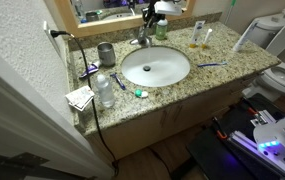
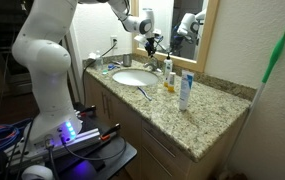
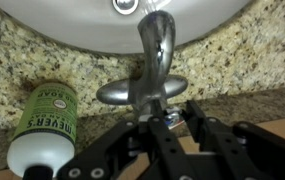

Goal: Push the faucet handle upwards

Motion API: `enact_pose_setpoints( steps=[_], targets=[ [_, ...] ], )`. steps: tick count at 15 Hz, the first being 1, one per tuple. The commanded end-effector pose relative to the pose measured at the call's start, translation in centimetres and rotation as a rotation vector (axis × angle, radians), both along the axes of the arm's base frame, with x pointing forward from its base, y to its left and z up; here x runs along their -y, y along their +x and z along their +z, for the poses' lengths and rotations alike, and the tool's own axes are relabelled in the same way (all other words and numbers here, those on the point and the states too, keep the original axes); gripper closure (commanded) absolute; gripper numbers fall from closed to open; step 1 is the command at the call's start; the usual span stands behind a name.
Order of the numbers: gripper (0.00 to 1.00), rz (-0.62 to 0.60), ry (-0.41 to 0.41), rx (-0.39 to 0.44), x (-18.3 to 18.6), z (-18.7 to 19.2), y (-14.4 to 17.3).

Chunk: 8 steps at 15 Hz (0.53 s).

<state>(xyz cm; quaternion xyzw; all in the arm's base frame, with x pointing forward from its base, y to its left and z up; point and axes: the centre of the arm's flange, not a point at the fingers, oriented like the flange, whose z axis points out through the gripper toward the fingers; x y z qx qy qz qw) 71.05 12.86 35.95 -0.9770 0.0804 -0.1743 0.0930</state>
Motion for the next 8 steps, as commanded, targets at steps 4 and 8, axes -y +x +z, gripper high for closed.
enact_pose_setpoints(
  steps=[4, 8],
  targets=[
    [0.93, -0.041, 0.072, 0.189, 1.9, 7.4, -4.3],
    [0.31, -0.017, 0.087, 0.266, 1.9, 15.2, -7.8]
  ],
)
